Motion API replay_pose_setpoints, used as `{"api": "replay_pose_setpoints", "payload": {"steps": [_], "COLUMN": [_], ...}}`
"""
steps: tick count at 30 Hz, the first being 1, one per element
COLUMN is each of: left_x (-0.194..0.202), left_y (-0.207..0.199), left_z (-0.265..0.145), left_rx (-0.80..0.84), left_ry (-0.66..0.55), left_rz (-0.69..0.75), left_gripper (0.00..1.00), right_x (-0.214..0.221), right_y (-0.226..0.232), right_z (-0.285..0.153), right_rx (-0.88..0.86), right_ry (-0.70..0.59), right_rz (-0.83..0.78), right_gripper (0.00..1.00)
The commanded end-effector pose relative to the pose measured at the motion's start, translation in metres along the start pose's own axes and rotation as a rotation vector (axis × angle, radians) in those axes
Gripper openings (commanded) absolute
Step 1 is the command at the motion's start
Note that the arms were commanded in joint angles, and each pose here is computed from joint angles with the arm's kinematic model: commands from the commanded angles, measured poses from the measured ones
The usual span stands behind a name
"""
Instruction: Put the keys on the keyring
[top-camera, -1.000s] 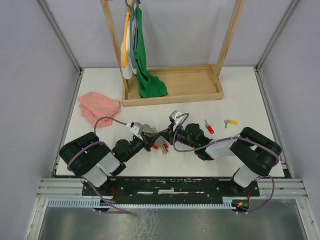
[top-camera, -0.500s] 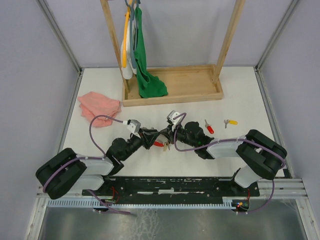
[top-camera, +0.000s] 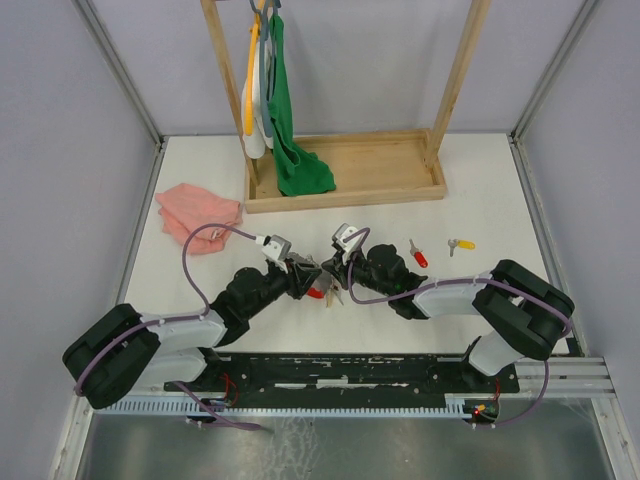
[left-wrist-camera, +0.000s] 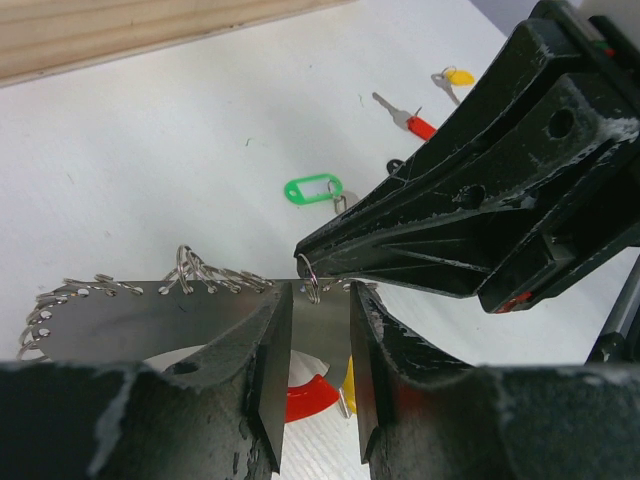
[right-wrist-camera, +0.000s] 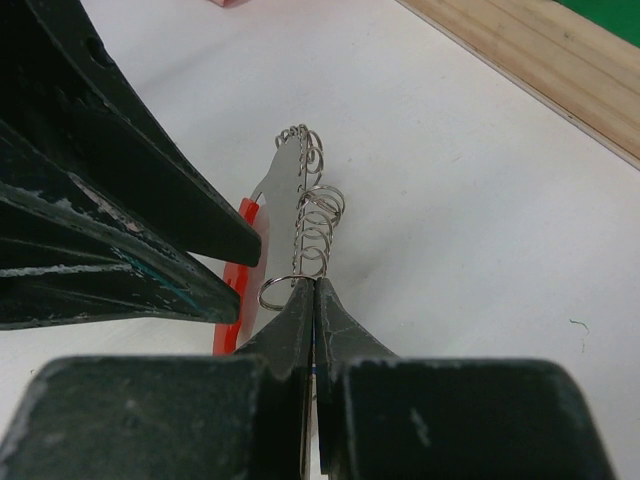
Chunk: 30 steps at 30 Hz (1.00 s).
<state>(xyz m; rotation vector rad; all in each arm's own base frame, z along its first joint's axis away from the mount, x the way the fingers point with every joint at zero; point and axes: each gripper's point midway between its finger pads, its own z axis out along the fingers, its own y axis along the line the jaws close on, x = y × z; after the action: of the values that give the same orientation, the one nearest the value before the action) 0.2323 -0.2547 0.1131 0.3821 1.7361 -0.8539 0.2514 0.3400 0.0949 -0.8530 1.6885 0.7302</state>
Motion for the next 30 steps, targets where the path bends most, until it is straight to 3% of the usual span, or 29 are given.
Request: {"api": "replay_pose_setpoints", "payload": {"steps": [1, 21, 30], "left_x": [-0.013, -0.003, -0.004], "left_y": [-0.013, -0.005, -0.004], "left_z": [0.013, 0.019, 0.023], "left_rx": [0.045, -0.007, -0.008], "left_ry": [-0.011, 0.063, 0.065], "left_rz": [-0.008, -0.005, 0.015], "left_gripper": [0.35, 0.29, 0.21], "right_x": [-0.046, -0.047, -0.047], "right_y": [0.001, 0.002, 0.005], "right_z": [0.002, 0.002, 0.001], "right_rx": [0.006, 0.008, -0.003], "right_ry": [-0.120, -0.123, -0.124], "right_rz": [-0.026, -0.026, -0.026], "right_gripper": [0.01, 0.01, 0.01]}}
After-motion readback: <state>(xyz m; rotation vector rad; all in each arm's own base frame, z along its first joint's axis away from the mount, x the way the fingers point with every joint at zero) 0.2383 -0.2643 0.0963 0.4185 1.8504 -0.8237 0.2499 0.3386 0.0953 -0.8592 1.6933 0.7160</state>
